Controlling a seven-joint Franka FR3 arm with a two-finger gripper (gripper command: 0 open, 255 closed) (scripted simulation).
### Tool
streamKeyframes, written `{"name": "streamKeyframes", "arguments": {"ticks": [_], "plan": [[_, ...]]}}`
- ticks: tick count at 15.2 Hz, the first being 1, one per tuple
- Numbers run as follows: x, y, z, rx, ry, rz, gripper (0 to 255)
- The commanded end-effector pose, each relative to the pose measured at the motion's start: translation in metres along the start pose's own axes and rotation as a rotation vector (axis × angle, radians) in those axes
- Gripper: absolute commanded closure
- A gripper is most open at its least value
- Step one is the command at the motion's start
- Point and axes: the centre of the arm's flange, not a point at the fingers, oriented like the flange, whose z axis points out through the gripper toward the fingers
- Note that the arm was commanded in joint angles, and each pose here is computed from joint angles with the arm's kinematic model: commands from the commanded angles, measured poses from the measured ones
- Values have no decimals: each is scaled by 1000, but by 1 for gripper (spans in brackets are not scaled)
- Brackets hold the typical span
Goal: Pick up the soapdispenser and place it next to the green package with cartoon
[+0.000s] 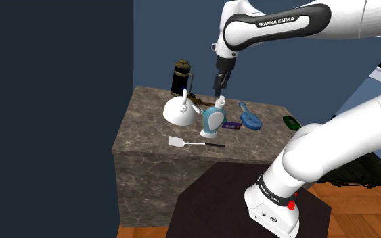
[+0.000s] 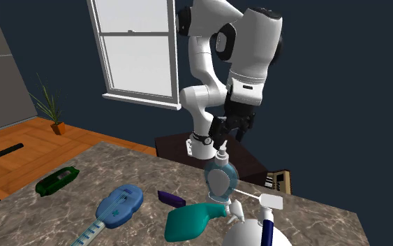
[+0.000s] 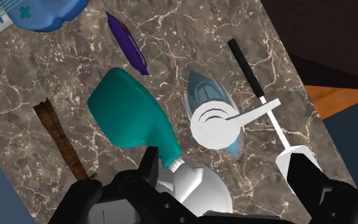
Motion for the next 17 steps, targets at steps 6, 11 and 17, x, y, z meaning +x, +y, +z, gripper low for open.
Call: {"name": "streamKeyframes", "arguments": {"ticks": [6, 11, 17], "plan": [[4, 4, 38, -9, -11, -12, 0], [4, 4, 52, -9, -11, -12, 0], [4, 4, 52, -9, -11, -12, 255]]}}
